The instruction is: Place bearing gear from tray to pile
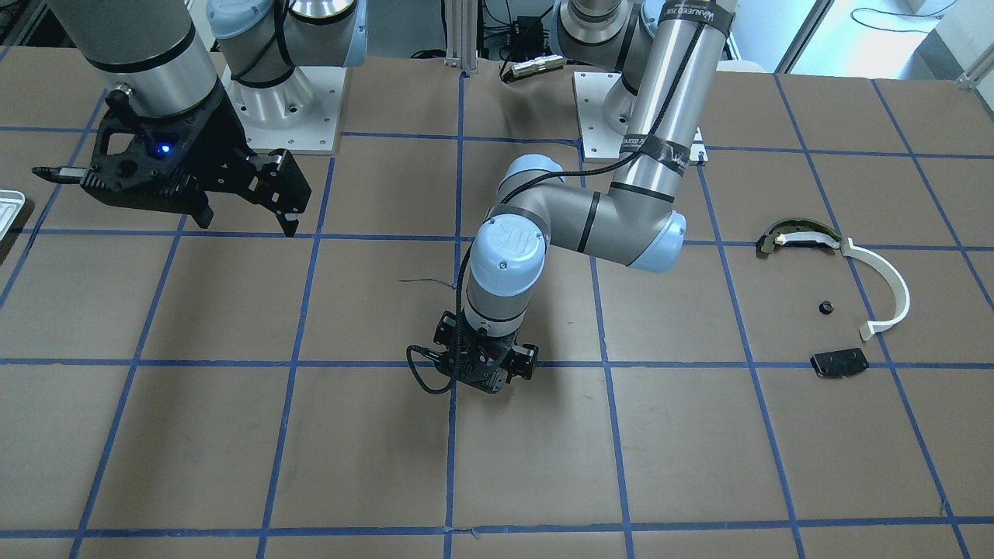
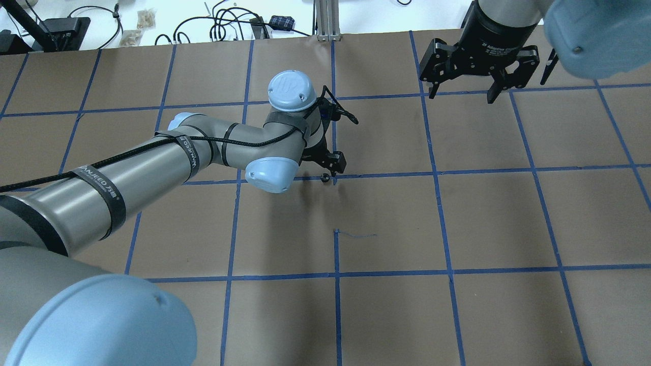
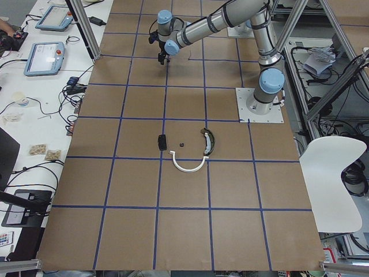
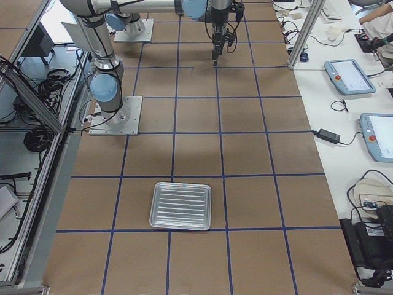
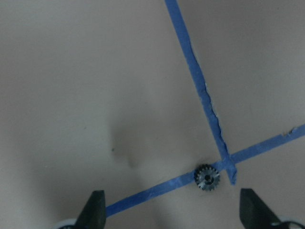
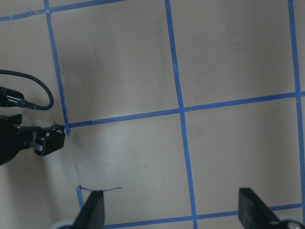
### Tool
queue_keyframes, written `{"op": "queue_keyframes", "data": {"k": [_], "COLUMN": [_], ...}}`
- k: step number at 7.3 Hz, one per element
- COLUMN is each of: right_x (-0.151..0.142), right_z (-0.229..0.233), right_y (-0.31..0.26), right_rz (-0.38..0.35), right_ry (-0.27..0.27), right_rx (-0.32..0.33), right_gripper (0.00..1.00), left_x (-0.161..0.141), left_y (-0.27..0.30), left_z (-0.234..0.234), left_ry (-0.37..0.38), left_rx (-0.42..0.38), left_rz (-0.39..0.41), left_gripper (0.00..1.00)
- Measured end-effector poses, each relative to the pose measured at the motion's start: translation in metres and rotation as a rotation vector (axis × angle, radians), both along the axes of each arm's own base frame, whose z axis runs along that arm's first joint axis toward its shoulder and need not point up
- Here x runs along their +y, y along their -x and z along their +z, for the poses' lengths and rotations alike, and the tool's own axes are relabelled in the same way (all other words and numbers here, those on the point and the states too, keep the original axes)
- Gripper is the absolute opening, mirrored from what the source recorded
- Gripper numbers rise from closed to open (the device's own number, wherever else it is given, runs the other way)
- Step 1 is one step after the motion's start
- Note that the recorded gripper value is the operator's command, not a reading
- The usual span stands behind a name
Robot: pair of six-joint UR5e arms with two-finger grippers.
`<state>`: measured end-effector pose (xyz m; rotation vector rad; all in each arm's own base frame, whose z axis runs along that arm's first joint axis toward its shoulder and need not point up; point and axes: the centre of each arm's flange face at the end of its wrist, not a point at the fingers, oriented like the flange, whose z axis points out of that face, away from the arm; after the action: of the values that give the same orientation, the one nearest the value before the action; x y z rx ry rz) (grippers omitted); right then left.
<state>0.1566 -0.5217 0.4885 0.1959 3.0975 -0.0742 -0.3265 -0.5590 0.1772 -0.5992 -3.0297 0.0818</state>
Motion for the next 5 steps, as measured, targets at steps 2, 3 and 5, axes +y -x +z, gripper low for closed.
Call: {"op": "queue_keyframes", "data": {"k": [2, 3, 5], "right_x": [-0.0053, -0.0067, -0.0066], "right_z": [0.0002, 0.0022, 0.0030], "right_y": [0.0020, 0.0030, 0.0039], "right_rz": [0.007, 0.006, 0.006], "right_ry": [0.013, 0.018, 0.015], "right_rx": [0.024, 0.032, 0.037], "right_gripper": [1.00, 1.00, 1.00], "left_x": [0.0011, 0.0015, 0.0018], "left_y": [0.0031, 0.0038, 0.0048], "left_z": [-0.0092, -0.0107, -0.0110], "left_ry": [-0.010, -0.012, -0.012], "left_rx": [-0.002, -0.003, -0.003], "left_rz": [-0.007, -0.009, -0.013], "left_gripper": [0.73, 0.29, 0.00]}}
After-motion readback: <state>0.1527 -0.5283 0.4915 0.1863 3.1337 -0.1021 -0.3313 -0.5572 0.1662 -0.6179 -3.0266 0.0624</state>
